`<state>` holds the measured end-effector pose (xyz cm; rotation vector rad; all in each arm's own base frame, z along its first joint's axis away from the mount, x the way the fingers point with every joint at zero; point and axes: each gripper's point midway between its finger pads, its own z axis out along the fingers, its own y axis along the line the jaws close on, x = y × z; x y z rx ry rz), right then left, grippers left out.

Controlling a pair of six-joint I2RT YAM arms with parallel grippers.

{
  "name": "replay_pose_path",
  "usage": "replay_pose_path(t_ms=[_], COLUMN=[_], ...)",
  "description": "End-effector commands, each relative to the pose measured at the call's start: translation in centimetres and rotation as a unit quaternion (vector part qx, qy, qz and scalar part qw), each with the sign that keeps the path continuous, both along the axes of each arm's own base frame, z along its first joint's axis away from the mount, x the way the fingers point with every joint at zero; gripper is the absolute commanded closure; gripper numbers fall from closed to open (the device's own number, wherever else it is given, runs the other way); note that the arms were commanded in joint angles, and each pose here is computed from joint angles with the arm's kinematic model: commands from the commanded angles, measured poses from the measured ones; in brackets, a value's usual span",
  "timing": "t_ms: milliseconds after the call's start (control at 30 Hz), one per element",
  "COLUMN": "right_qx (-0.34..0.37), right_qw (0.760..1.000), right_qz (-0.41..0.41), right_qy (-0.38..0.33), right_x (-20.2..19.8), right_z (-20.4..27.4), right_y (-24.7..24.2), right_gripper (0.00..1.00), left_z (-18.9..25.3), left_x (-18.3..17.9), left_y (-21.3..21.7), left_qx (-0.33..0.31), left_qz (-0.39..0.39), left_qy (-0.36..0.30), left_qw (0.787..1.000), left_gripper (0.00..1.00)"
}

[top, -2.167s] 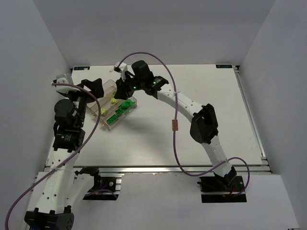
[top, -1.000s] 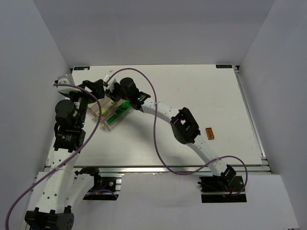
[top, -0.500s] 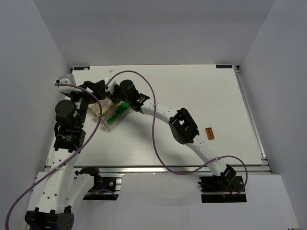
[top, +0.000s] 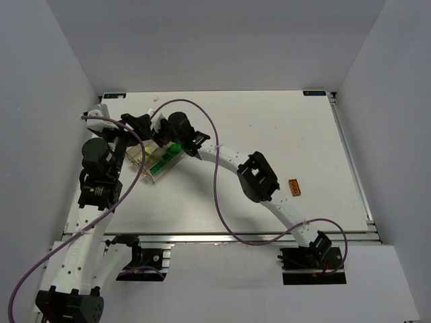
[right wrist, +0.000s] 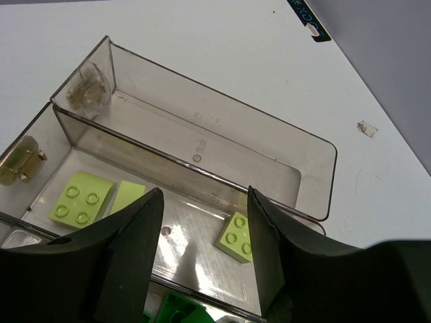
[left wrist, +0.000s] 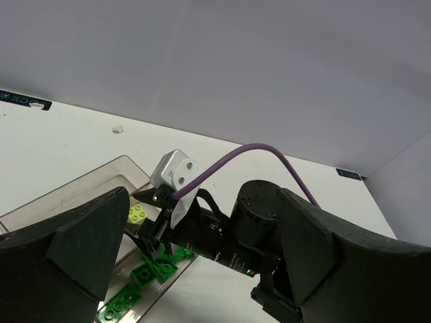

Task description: Sort the legos into containers by color

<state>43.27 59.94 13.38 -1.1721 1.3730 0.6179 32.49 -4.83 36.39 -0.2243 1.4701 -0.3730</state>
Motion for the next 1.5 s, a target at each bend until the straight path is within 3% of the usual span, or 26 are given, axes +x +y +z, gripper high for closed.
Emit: replay_pose_path(t_ms=[0, 100, 233, 300, 333, 400, 433, 467, 500, 533, 567, 600, 633, 700, 733, 800, 900, 1067, 1167, 1267, 1300, 1367, 1467], right_qx=[0.022, 0.023, 0.004, -0.011, -0.001, -0.019, 0.005, 0.007, -0.012, 0.011, -0.005, 0.0, 0.021, 0.009, 0.029, 0.043, 0.075, 0.085, 0.082, 0.07, 0.068, 0.063, 0.072], right_qw=[1.0, 1.0, 0.999, 0.996, 0.993, 0.982, 0.981, 0.978, 0.968, 0.971, 0.965, 0.965, 0.972, 0.972, 0.979, 0.983, 0.987, 0.991, 0.991, 0.991, 0.99, 0.989, 0.985], right_qz=[-0.007, -0.006, -0.008, -0.012, -0.016, -0.027, -0.028, -0.034, -0.055, -0.06, -0.073, -0.095, -0.1, -0.127, -0.127, -0.139, -0.126, -0.085, -0.074, -0.063, -0.063, -0.074, -0.098], right_qy=[-0.012, -0.004, 0.046, 0.093, 0.121, 0.187, 0.193, 0.206, 0.245, 0.23, 0.25, 0.245, 0.214, 0.196, 0.159, 0.114, 0.066, 0.063, 0.075, 0.097, 0.102, 0.111, 0.121], right_x=[0.1, -0.5, -1.7, -1.8, -2.5, -2.7, -3.5, -3.8, -4.0, -4.8, -6.0, -5.6, -6.7, -7.8, -9.3, -11.6, -14.7, -18.9, -20.2, -20.8, -20.8, -20.5, -19.6], right_z=[3.5, 5.9, 9.1, 8.3, 10.5, 7.7, 10.8, 10.6, 7.1, 10.3, 7.5, 7.8, 11.1, 10.0, 13.1, 14.7, 17.3, 16.9, 17.5, 16.2, 15.7, 15.0, 14.1], right_y=[-0.2, -0.8, -3.7, -6.1, -7.8, -11.8, -13.7, -15.4, -18.7, -21.0, -23.2, -25.7, -27.8, -31.6, -33.1, -35.9, -37.8, -38.8, -39.1, -38.9, -38.9, -39.1, -39.3], right_gripper=[0.41, 0.37, 0.11, 0.11, 0.11, 0.11, 0.11, 0.1, 0.11, 0.11, 0.11, 0.11, 0.11, 0.11, 0.11, 0.11, 0.11, 0.11, 0.18, 0.38, 0.52, 0.68, 0.76], left_z=[0.2, -0.3, -0.3, -0.7, -0.9, -1.2, -1.4, -1.5, -1.3, -1.6, -1.7, -1.9, -2.0, -2.6, -3.1, -3.7, -5.5, -10.5, -12.7, -13.6, -14.8, -15.5, -17.6], left_x=[-0.1, 0.1, 0.6, 0.9, 1.0, 1.3, 1.3, 1.4, 1.5, 1.4, 1.4, 1.5, 1.5, 1.5, 1.7, 1.6, 1.6, 1.1, 0.8, 0.7, 1.0, 0.8, 1.0], left_y=[-0.2, -0.7, -1.4, -1.9, -2.1, -2.5, -2.9, -3.1, -3.3, -3.9, -4.4, -4.9, -5.4, -6.8, -7.4, -9.1, -11.5, -16.4, -18.3, -19.6, -19.9, -21.3, -23.2], left_qx=[-0.005, -0.006, -0.01, -0.01, -0.011, -0.013, -0.016, -0.017, -0.018, -0.022, -0.025, -0.027, -0.028, -0.032, -0.035, -0.037, -0.038, -0.002, 0.002, -0.001, 0.004, 0.017, 0.044], left_qz=[-0.007, -0.019, -0.038, -0.049, -0.055, -0.063, -0.074, -0.08, -0.086, -0.101, -0.11, -0.12, -0.133, -0.156, -0.166, -0.197, -0.229, -0.264, -0.275, -0.277, -0.268, -0.27, -0.27], left_qy=[-0.005, 0.003, -0.002, 0.004, 0.006, 0.008, 0.011, 0.011, 0.006, 0.009, 0.009, 0.011, 0.013, 0.023, 0.033, 0.046, 0.077, 0.149, 0.185, 0.199, 0.212, 0.228, 0.263], left_qw=[1.0, 1.0, 0.999, 0.999, 0.998, 0.998, 0.997, 0.997, 0.996, 0.995, 0.994, 0.992, 0.991, 0.987, 0.985, 0.979, 0.97, 0.953, 0.943, 0.94, 0.94, 0.935, 0.925], left_gripper=[0.02, 0.02, 0.02, 0.02, 0.02, 0.02, 0.02, 0.02, 0.02, 0.02, 0.02, 0.03, 0.04, 0.07, 0.09, 0.12, 0.13, 0.13, 0.14, 0.14, 0.14, 0.14, 0.18])
